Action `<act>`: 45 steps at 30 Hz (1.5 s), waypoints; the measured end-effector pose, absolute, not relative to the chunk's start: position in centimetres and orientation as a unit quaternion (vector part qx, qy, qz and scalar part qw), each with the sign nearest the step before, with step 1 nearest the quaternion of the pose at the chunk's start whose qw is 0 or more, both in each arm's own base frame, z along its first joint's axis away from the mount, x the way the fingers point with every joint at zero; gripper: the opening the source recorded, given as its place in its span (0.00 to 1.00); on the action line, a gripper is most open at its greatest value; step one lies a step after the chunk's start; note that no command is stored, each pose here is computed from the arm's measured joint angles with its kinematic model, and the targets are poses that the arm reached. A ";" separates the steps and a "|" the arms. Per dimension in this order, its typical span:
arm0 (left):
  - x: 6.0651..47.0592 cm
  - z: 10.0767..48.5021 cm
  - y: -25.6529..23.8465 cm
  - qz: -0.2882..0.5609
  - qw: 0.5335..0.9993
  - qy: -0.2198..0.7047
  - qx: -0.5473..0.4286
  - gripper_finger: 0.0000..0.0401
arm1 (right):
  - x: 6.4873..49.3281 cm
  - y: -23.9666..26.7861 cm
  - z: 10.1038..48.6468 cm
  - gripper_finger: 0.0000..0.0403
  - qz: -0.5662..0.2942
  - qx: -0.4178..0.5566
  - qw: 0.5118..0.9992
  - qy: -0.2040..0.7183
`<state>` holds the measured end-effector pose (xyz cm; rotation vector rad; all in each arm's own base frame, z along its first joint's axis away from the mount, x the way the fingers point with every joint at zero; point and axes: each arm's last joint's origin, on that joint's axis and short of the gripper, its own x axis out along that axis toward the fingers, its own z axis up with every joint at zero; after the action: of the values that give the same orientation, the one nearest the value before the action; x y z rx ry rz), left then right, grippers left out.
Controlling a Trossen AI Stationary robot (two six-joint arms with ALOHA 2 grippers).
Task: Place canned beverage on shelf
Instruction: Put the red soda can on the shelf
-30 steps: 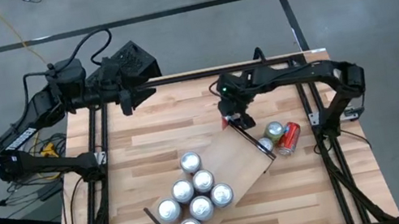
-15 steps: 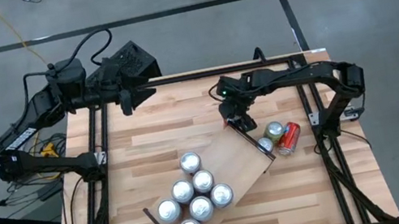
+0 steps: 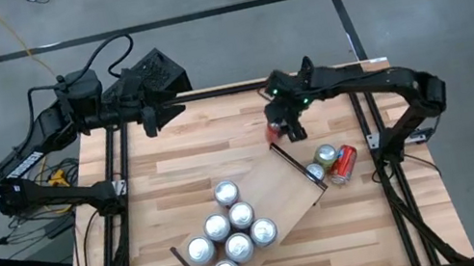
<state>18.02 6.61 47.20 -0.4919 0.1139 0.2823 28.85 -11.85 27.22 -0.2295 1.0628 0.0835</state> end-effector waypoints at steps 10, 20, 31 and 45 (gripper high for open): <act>18.0 47.2 6.6 0.141 0.959 0.055 -0.241 0.83 | 25.9 -12.6 36.6 0.61 -0.073 -0.163 0.877 0.445; 18.0 47.2 6.6 0.141 0.957 0.054 -0.248 0.83 | 25.3 -8.9 44.8 0.61 -0.050 -0.199 0.919 0.337; 18.0 47.2 6.7 0.152 0.956 0.053 -0.244 0.83 | 24.0 -2.5 47.4 0.61 0.126 -0.201 0.923 0.303; 18.0 47.2 6.8 0.176 0.951 0.046 -0.250 0.83 | 23.6 4.7 45.9 0.61 0.289 -0.275 0.859 0.320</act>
<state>17.96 6.82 47.21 -0.5082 0.0933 0.3581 23.58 4.72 45.88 -0.5776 0.6711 0.6072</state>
